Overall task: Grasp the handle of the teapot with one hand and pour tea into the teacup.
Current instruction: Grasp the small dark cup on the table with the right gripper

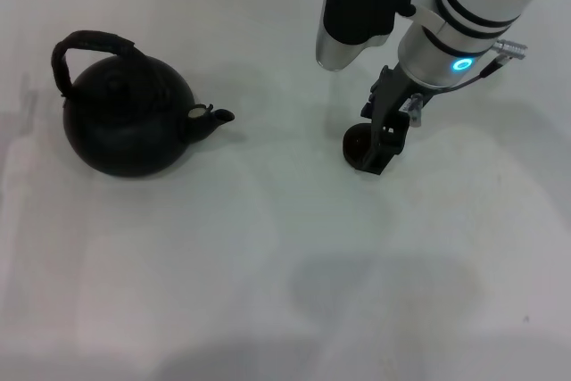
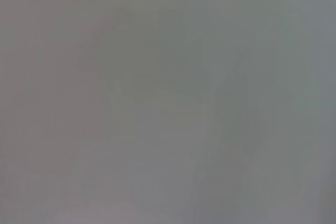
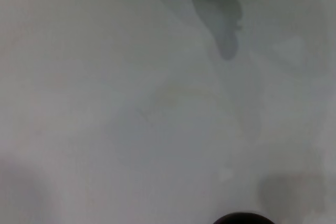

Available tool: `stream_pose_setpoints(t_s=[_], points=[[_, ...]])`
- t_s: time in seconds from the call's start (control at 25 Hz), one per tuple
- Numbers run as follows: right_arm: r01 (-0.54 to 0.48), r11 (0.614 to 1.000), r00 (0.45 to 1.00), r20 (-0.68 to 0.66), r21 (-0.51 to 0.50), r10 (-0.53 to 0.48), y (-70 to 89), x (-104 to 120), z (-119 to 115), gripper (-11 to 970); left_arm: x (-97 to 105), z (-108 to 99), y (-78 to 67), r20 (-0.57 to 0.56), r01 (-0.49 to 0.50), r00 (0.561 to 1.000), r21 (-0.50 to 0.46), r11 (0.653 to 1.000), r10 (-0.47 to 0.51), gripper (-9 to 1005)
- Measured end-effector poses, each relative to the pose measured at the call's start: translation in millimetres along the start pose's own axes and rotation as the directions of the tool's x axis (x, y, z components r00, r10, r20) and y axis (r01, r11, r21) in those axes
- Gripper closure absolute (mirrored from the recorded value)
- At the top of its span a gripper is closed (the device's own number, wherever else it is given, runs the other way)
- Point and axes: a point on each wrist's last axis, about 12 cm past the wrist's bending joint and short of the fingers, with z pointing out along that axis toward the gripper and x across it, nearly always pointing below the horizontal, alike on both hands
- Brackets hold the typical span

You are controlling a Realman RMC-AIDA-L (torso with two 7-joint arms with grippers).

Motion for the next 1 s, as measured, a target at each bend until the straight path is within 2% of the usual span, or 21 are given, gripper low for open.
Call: stream_pose_setpoints(t_s=[1.0], points=[[-0.009,1.0,1.0,-0.003,-0.001,0.009,0.9,4.4,5.2,120,-1.2,1.7,-1.3,0.007,-0.001,1.0,0.008,1.0,0.001,358]])
